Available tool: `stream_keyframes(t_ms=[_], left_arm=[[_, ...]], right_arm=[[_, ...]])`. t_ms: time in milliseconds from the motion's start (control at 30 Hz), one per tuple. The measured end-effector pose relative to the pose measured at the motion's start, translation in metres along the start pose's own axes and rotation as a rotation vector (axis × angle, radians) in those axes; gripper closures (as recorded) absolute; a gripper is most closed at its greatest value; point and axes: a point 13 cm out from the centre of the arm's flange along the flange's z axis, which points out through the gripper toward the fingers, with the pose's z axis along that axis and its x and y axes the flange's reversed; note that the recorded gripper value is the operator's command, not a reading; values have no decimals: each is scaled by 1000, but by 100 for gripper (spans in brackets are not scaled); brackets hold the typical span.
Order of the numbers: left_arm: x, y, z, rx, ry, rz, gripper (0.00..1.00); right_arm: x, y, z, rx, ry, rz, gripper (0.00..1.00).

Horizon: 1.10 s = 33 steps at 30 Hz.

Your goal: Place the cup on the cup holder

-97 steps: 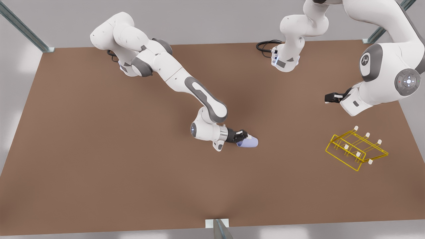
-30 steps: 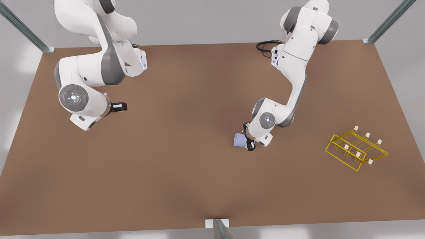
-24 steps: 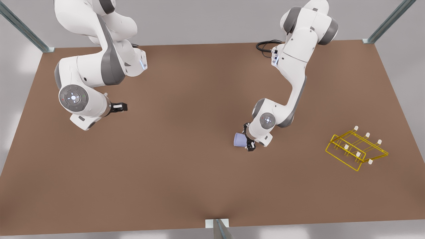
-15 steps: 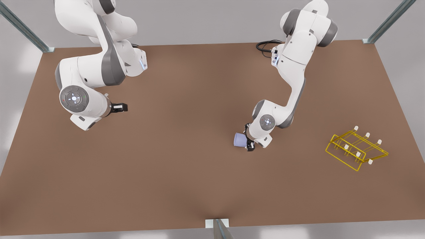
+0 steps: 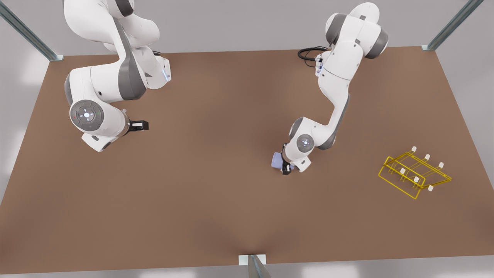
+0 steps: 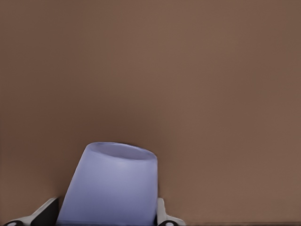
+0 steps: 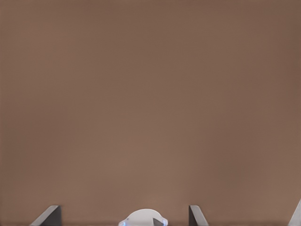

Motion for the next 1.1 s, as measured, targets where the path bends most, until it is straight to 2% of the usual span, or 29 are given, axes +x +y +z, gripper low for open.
stream_keyframes(t_ms=[33,100,300,367,433,500,667,733,933,1100], left_arm=[[3,2,2,-2,2,7,0],[6,1,2,0,7,12,29],[6,-10,-8,17,30,4,28],[14,-55,-61,75,82,-34,27],[-14,-110,-136,137,67,-72,27],[-59,-128,-177,147,-91,-36,27],[-227,-106,-250,128,-888,-73,27],[-252,-92,-268,104,-1119,-88,27],[-317,-63,-270,-57,-1500,-50,27],[-405,-68,-281,-128,-1640,-46,27]], right_arm=[[0,0,0,0,0,0,0],[0,0,0,0,0,1,0],[0,0,0,0,0,5,0],[0,-2,0,-1,0,7,0],[0,-2,0,-1,0,8,0],[0,-2,0,-1,0,9,0],[-1,-1,1,-2,1,9,0],[-1,0,1,-7,3,7,0],[-2,2,3,-12,7,6,0],[-2,2,3,-13,8,6,0]])
